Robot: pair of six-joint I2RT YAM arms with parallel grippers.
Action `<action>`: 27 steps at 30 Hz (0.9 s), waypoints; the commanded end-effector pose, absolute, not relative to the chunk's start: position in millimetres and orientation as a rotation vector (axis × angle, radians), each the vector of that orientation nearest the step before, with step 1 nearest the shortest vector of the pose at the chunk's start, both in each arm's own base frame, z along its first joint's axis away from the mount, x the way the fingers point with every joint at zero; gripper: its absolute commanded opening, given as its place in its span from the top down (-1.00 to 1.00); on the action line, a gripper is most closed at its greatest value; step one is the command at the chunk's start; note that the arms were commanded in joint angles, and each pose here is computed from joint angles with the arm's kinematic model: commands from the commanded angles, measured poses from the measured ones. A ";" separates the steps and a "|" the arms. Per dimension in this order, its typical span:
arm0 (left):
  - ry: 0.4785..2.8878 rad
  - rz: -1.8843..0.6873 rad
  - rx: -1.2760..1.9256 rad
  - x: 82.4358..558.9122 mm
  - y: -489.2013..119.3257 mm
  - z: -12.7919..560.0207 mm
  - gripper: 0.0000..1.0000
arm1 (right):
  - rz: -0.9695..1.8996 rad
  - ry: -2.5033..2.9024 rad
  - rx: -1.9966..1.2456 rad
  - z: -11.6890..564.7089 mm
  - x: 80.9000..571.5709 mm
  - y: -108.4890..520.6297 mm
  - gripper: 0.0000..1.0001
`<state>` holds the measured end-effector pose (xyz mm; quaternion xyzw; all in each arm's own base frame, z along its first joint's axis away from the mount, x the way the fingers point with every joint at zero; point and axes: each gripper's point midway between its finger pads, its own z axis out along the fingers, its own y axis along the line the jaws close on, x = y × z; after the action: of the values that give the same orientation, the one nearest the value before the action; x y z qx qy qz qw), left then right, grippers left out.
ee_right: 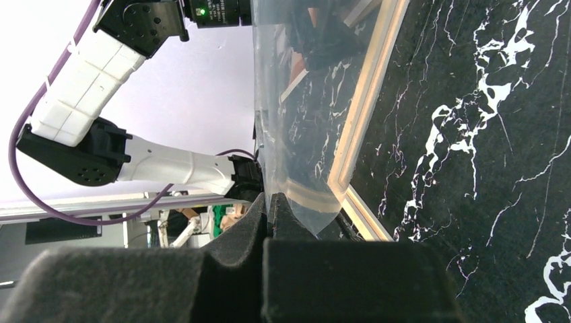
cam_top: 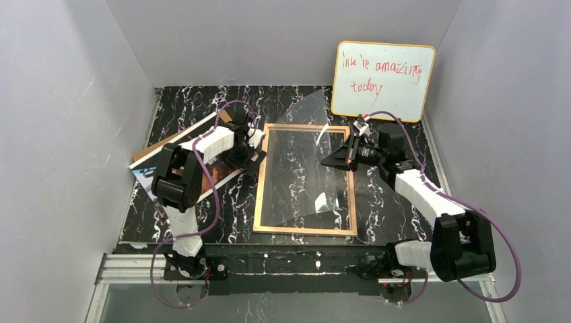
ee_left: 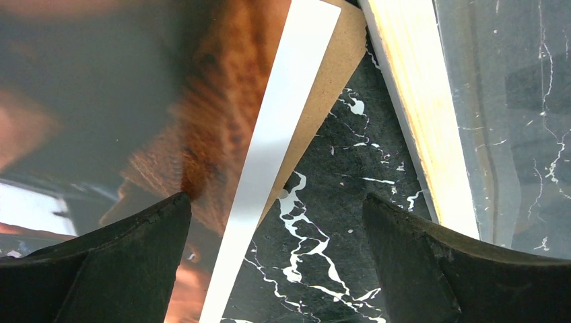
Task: Put the photo into the frame
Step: Place the photo frame item in the photo frame.
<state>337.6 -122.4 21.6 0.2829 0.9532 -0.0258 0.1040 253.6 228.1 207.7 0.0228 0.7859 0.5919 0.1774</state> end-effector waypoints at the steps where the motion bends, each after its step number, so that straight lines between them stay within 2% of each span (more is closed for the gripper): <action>1: 2.896 -0.180 0.823 313.2 -125.6 7.3 -0.93 | 1.694 2.205 0.020 212.5 252.9 237.6 0.97; 27: 2.892 -0.154 0.837 312.3 -121.5 4.9 -0.92 | 1.701 2.229 0.185 199.0 256.3 239.9 0.97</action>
<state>337.8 -121.8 21.0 0.2815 0.9532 -0.0241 0.1077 256.7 236.5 195.2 0.0826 0.7847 0.5946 0.1548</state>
